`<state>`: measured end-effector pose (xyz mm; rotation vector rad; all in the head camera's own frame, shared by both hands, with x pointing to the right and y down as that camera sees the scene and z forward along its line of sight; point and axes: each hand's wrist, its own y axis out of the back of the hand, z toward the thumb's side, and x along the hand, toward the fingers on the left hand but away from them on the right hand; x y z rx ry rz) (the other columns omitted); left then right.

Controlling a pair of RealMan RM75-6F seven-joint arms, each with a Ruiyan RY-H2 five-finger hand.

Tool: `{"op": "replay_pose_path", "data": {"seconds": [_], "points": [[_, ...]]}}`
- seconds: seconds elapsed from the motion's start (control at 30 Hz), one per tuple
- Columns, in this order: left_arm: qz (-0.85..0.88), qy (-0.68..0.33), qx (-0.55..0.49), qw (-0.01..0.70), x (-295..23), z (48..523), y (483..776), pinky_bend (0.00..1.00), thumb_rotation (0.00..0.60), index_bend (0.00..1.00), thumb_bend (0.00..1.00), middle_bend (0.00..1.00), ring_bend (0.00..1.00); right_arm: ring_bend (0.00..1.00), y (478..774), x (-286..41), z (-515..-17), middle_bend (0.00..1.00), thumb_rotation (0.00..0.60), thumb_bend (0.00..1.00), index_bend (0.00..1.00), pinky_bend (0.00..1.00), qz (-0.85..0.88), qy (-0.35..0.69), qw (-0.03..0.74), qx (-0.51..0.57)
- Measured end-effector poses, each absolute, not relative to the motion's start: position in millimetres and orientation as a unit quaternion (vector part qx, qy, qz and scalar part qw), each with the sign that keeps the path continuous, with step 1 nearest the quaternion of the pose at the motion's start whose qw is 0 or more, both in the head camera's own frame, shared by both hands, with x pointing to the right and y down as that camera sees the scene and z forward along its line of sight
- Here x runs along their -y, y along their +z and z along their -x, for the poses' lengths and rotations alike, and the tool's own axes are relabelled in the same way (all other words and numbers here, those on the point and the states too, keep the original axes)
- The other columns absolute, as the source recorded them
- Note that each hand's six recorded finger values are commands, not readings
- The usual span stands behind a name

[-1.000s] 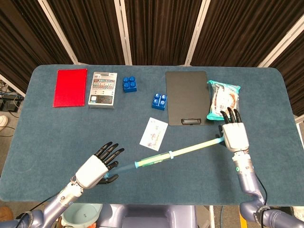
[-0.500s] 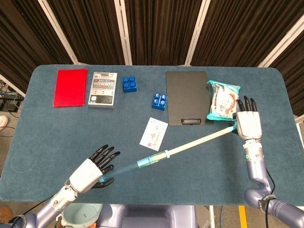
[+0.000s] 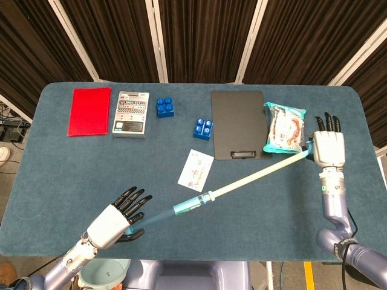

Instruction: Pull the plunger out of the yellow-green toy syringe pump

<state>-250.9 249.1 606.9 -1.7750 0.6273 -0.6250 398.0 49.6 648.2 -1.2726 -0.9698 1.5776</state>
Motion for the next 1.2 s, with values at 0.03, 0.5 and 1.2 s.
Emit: {"op": "replay_pose_path", "data": {"seconds": [0.03, 0.5, 1.2], "points": [[0.749, -0.264, -0.266, 0.547, -249, 252, 606, 0.13, 0.600, 0.63, 0.45, 0.14, 0.07, 0.04, 648, -48, -399, 0.20, 0.600, 0.33, 0.83, 0.09, 0.508, 0.635, 0.434, 0.388], [0.750, -0.270, -0.262, 0.544, -244, 249, 616, 0.13, 0.600, 0.53, 0.39, 0.14, 0.07, 0.01, 658, -41, -408, 0.08, 0.600, 0.25, 0.34, 0.09, 0.499, 0.648, 0.428, 0.384], [0.752, -0.339, -0.278, 0.492, -211, 283, 685, 0.13, 0.600, 0.09, 0.30, 0.11, 0.07, 0.00, 701, -129, -430, 0.00, 0.600, 0.10, 0.00, 0.09, 0.566, 0.672, 0.359, 0.315]]}}
